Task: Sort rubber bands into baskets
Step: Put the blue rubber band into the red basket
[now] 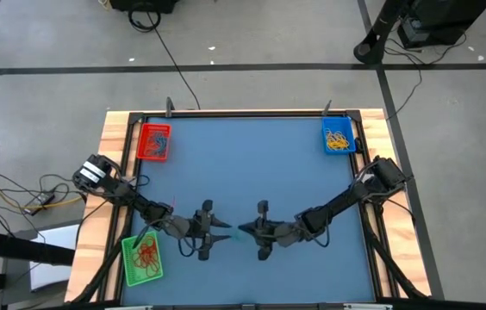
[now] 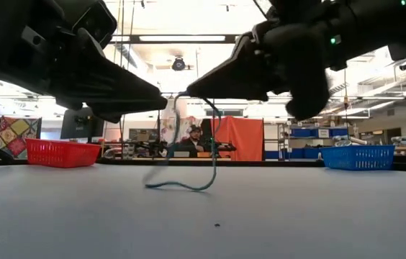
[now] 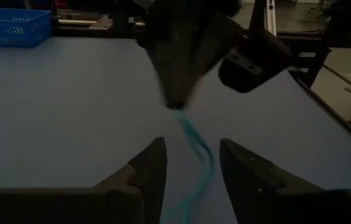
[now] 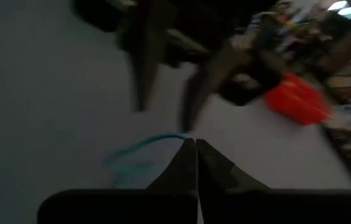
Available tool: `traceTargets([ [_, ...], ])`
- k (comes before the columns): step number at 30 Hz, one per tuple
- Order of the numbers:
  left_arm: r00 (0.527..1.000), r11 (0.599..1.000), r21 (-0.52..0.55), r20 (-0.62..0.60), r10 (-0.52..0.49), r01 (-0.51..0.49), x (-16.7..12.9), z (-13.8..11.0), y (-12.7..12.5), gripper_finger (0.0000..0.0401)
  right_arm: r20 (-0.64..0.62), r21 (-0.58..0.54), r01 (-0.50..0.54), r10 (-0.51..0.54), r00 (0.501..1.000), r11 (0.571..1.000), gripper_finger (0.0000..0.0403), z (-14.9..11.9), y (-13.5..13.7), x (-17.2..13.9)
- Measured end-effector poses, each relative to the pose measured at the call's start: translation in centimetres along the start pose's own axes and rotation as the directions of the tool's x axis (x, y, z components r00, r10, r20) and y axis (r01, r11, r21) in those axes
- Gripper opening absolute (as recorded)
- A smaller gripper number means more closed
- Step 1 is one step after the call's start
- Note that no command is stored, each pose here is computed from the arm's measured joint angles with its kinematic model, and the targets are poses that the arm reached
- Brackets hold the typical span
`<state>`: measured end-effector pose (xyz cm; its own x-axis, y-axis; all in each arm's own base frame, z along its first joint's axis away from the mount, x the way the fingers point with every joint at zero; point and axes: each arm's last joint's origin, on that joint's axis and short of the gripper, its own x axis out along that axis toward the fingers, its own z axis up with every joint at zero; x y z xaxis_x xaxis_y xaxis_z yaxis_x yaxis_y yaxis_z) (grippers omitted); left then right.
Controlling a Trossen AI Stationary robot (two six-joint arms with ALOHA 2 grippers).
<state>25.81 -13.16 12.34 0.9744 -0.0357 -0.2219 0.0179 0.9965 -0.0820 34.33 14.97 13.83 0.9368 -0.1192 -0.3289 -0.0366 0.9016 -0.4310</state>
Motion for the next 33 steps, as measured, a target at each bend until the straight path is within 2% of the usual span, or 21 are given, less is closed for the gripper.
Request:
traceTargets([
  [4,1.0,1.0,0.004,-0.009,0.01,-0.01,0.2,0.0,0.2,0.0151,0.001,-0.069,0.102,-0.103,0.995,0.992,0.0002,0.2,-0.4,0.0],
  [14,0.997,0.993,-0.094,-0.004,0.078,-0.078,0.9,0.3,2.1,0.0151,0.044,-0.094,0.126,-0.123,0.991,0.988,0.0002,0.6,-1.1,0.3],
  [20,0.999,0.996,-0.078,-0.027,-0.038,0.036,1.0,0.3,2.0,0.0152,0.028,-0.093,0.166,-0.164,0.986,0.982,0.0002,0.5,-1.4,0.4],
  [23,0.998,0.997,-0.053,-0.031,-0.054,0.053,1.0,0.3,2.0,0.0152,0.026,-0.093,0.171,-0.17,0.985,0.981,0.0002,0.5,-1.5,0.4],
  [33,1.0,0.995,-0.098,-0.023,0.019,-0.021,1.6,0.6,3.8,0.0152,0.043,-0.063,0.204,-0.202,0.978,0.977,0.0002,0.7,-1.9,0.5],
])
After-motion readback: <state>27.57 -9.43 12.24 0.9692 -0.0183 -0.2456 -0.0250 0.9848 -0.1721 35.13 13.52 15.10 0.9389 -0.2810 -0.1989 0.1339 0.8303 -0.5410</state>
